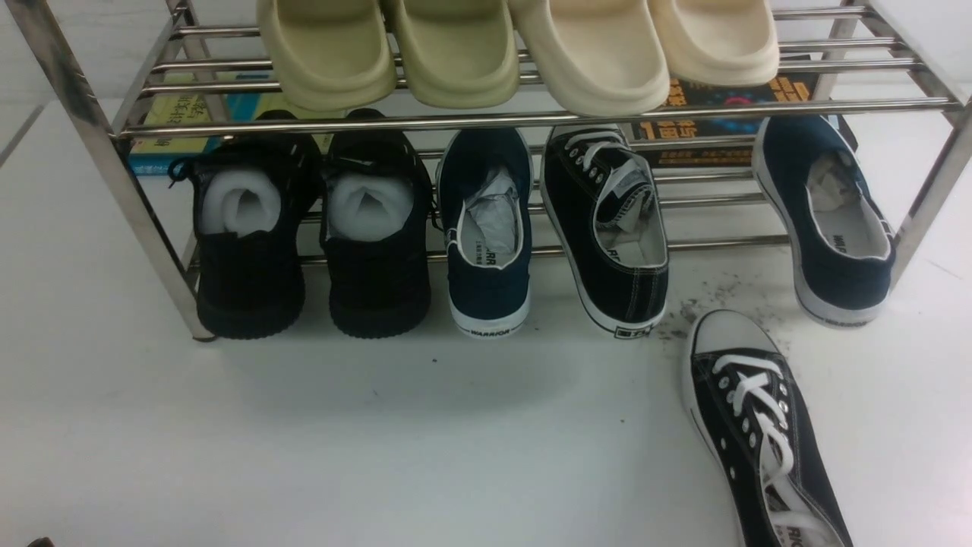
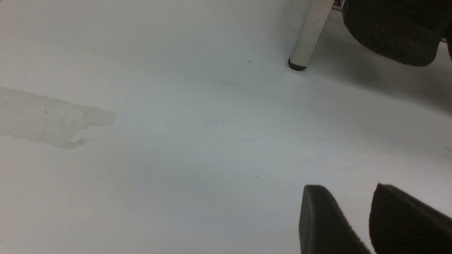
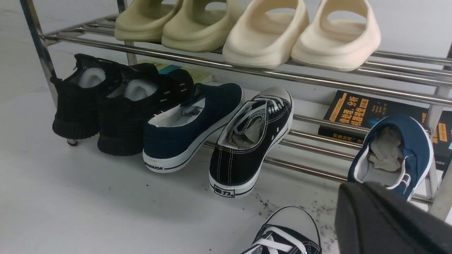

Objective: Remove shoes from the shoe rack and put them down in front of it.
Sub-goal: Use the left arm to clamp a shoe on the right side of the shoe rack

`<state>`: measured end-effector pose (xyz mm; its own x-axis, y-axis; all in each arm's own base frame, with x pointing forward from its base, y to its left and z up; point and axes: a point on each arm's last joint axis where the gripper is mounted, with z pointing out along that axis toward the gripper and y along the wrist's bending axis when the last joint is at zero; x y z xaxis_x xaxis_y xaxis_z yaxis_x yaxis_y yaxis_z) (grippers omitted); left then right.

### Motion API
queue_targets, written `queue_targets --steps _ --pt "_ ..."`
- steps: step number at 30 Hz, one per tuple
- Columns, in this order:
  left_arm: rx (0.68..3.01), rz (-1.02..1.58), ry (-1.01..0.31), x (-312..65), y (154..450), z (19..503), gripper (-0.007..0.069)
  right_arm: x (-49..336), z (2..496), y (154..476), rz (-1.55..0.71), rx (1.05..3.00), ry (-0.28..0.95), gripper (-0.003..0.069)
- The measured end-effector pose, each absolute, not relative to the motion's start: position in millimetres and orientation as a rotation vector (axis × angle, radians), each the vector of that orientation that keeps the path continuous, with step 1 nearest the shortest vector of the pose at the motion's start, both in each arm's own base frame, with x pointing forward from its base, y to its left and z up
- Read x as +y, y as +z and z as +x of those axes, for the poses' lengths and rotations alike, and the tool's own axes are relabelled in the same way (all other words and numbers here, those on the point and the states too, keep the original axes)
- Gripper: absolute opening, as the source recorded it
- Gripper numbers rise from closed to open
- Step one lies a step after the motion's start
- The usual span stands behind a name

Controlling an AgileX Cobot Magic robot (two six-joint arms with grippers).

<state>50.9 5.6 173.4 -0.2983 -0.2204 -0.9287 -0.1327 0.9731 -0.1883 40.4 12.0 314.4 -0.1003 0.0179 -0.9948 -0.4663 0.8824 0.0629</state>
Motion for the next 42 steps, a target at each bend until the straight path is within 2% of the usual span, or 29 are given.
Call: queue_targets --steps 2,5,7,11,12,14,24,28,29,31,33,34,37,39,42 --pt "1.878 -0.263 -0.091 6 173 51 0.0239 11 39 314 -0.341 1.63 0.433 0.0001" --pt "1.855 -0.373 -0.205 4 174 51 0.0239 12 40 314 -0.333 1.621 0.445 0.0003" --pt "1.825 -0.501 -0.348 1 174 52 0.0239 12 40 315 -0.335 1.608 0.441 0.0003" --pt "1.732 -0.833 -0.711 -7 175 52 0.0239 12 40 320 -0.353 1.538 0.418 0.0006" --pt "1.727 -0.846 -0.725 -7 175 52 0.0239 12 40 321 -0.353 1.536 0.418 0.0006" --pt "1.675 -0.965 -0.856 -9 177 52 0.0239 12 40 322 -0.336 1.528 0.436 0.0006" --pt "1.557 -1.07 -0.997 -10 184 54 0.0237 10 41 317 -0.206 1.618 0.523 0.001" --pt "1.535 -0.982 -0.992 -11 205 51 0.019 8 40 320 -0.189 1.625 0.524 0.0011" --pt "1.52 -0.891 -0.967 -11 227 47 0.0138 6 39 323 -0.182 1.625 0.516 0.0013" --pt "1.534 -0.841 -0.94 -12 239 46 0.0104 4 38 327 -0.175 1.628 0.51 0.0013" --pt "1.629 -0.757 -0.87 -15 269 48 0.0025 3 39 331 -0.162 1.66 0.488 0.0013" --pt "1.641 -0.753 -0.864 -15 271 50 0.0018 2 39 332 -0.159 1.666 0.484 0.0013" --pt "1.93 -0.693 -0.75 -20 293 73 0.0001 3 44 332 -0.152 1.736 0.443 0.0013" --pt "2.02 -0.667 -0.717 -21 297 81 0.0001 4 45 331 -0.152 1.751 0.434 0.0013" --pt "2.287 -0.557 -0.624 -24 310 119 0.0001 6 49 329 -0.155 1.784 0.41 0.0013"
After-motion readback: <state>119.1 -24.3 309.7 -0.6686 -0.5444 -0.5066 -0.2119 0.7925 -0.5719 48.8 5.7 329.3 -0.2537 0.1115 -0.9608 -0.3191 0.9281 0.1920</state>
